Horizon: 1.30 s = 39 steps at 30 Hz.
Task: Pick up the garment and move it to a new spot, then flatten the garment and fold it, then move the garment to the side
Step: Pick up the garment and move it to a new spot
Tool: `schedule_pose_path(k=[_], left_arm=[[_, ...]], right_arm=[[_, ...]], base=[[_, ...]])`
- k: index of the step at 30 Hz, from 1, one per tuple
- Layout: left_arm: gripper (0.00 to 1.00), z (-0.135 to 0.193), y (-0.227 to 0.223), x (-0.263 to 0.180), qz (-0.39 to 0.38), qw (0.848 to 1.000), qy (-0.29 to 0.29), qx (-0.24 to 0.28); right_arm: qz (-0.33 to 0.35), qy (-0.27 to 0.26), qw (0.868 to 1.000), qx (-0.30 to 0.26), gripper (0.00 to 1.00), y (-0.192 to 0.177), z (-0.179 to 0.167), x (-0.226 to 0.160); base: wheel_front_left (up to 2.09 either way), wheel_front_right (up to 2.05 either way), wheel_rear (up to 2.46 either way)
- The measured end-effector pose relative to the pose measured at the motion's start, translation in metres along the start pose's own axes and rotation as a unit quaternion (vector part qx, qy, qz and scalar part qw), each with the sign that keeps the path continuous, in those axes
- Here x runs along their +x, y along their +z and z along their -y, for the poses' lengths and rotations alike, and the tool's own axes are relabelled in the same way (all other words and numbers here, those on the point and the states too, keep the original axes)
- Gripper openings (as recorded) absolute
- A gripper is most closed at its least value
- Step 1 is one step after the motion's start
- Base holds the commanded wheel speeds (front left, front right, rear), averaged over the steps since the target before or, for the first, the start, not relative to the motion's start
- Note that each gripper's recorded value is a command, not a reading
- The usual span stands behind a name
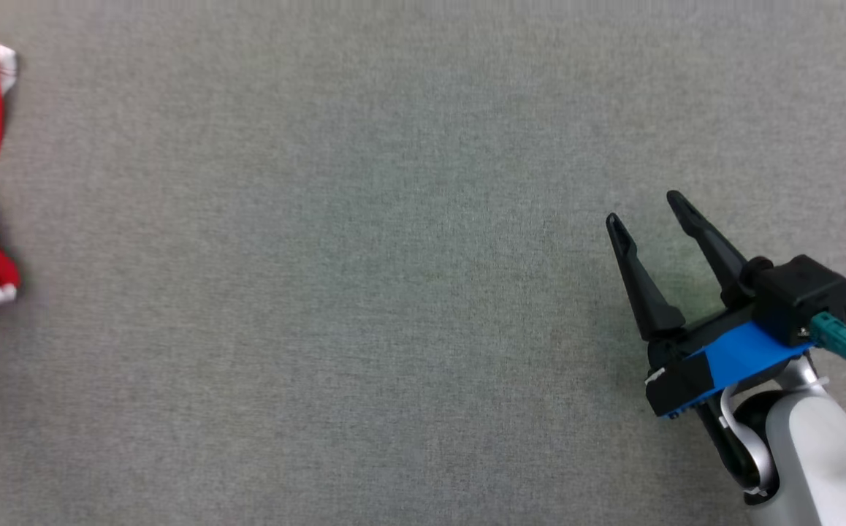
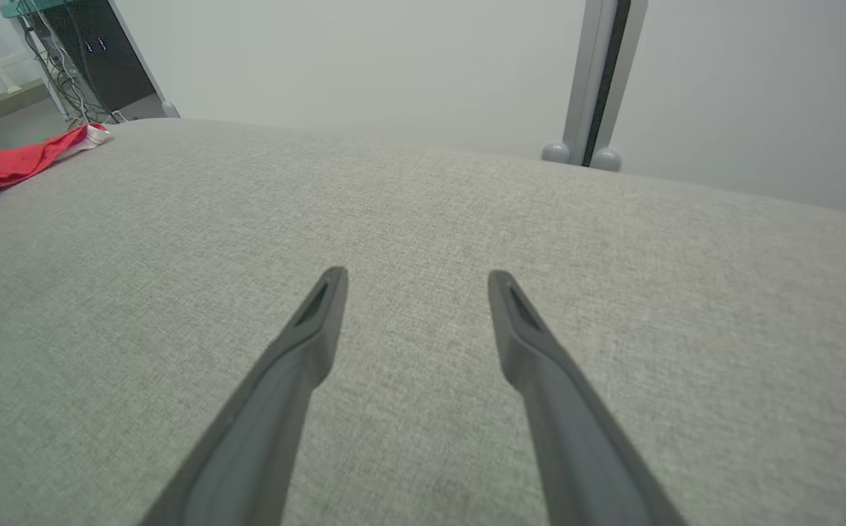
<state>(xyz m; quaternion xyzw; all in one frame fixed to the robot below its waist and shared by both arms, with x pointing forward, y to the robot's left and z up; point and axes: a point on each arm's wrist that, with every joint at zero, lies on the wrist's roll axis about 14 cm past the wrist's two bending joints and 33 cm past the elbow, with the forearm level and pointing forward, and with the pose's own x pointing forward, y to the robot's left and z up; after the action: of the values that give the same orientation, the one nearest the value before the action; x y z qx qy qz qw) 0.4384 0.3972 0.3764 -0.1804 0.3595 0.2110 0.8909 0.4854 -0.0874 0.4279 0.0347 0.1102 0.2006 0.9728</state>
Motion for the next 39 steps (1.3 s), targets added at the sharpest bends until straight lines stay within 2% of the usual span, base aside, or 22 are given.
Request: schedule_pose_path(k=[4,8,12,15,19,22,26,31,37,39], left_arm=[[0.0,0.022,0.076,-0.037,0.12,0.991,-0.04,0.045],[0.0,0.06,0.13,-0.088,0.196,0.97,-0.092,0.109],[0.0,0.123,0.169,-0.148,0.264,0.936,-0.165,0.162],[0.0,0.183,0.169,-0.183,0.282,0.91,-0.233,0.194],[0.0,0.26,0.142,-0.215,0.272,0.874,-0.322,0.244],[0.0,0.314,0.104,-0.227,0.239,0.846,-0.387,0.277],[0.0,0.363,0.045,-0.226,0.186,0.818,-0.44,0.321],[0.0,0.4,-0.045,-0.2,0.09,0.804,-0.48,0.34],[0.0,0.411,-0.141,-0.164,-0.004,0.808,-0.483,0.337],[1.0,0.41,-0.165,-0.157,-0.026,0.809,-0.479,0.34]], right_arm=[[0.026,0.003,1.0,0.008,1.0,0.019,-0.01,-0.009],[0.055,0.005,0.998,0.012,1.0,0.041,-0.021,-0.023],[0.082,-0.004,0.997,0.011,1.0,0.061,-0.022,-0.04],[0.09,-0.017,0.996,0.016,1.0,0.066,-0.02,-0.055],[0.1,-0.044,0.994,0.021,1.0,0.071,-0.008,-0.075],[0.102,-0.07,0.992,0.024,1.0,0.071,0.005,-0.09],[0.105,-0.11,0.988,0.028,1.0,0.069,0.026,-0.11],[0.102,-0.149,0.983,0.033,1.0,0.064,0.046,-0.129],[0.1,-0.169,0.98,0.039,1.0,0.059,0.056,-0.136],[0.102,-0.171,0.979,0.04,1.0,0.059,0.057,-0.135]], base=[[0.0,0.0,0.0],[0.0,0.0,0.0],[0.0,0.0,0.0],[0.0,0.0,0.0],[0.0,0.0,0.0],[0.0,0.0,0.0],[0.0,0.0,0.0],[0.0,0.0,0.0],[0.0,0.0,0.0],[0.0,0.0,0.0]])
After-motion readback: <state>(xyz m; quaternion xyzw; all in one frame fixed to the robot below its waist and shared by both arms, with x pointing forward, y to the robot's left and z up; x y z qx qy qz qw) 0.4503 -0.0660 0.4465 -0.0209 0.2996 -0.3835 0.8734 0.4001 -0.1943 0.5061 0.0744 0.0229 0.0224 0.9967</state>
